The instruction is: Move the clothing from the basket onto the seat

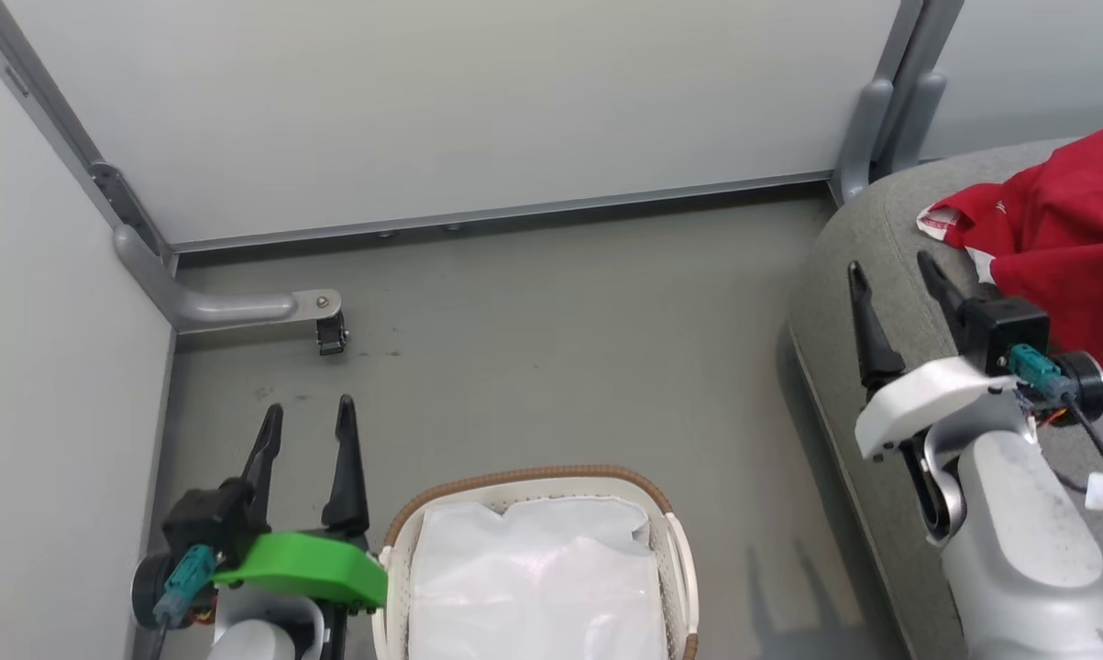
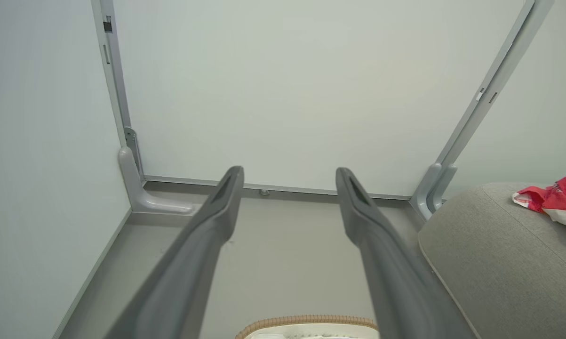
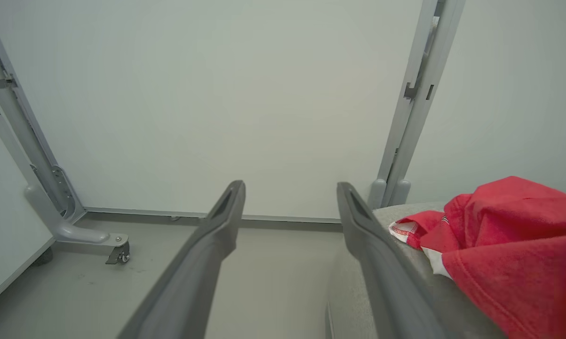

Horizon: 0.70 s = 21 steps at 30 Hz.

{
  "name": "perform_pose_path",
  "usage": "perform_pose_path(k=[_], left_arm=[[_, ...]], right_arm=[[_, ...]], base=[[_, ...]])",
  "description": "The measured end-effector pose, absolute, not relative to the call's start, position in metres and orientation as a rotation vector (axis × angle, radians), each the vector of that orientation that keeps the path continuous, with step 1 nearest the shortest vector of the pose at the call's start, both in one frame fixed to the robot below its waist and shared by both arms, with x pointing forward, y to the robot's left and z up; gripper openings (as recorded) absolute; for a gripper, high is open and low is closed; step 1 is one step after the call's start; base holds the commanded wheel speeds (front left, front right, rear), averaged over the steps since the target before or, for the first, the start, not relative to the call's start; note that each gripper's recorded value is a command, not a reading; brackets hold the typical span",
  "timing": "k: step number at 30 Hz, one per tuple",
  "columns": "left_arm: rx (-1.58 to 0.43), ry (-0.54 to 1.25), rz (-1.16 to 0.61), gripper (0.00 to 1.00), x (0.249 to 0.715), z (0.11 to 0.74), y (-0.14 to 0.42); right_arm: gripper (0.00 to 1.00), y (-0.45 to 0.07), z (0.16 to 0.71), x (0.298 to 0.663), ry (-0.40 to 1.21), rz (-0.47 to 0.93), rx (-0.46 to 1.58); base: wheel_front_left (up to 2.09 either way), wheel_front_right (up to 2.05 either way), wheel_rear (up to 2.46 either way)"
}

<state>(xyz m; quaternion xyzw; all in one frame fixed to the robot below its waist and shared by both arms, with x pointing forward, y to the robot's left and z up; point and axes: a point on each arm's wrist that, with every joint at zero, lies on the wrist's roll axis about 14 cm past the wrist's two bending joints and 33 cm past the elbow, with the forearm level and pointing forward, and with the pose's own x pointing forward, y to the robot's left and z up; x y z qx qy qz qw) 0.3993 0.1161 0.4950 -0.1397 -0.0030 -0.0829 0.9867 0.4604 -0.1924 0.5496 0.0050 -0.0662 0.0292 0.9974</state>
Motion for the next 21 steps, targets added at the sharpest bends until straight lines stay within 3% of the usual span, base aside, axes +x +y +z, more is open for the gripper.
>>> perform_pose_path(k=[7,21], left_arm=[[-0.300,0.017,-0.071,1.00,0.367,0.483,0.146],[-0.330,0.067,-0.059,1.00,0.331,0.464,0.144]], right_arm=[[1.00,-0.172,0.526,0.429,-0.091,0.086,0.069],[1.00,-0.163,0.494,0.375,-0.029,0.096,0.170]], base=[[0.00,0.00,0.00],[0.00,0.00,0.00]])
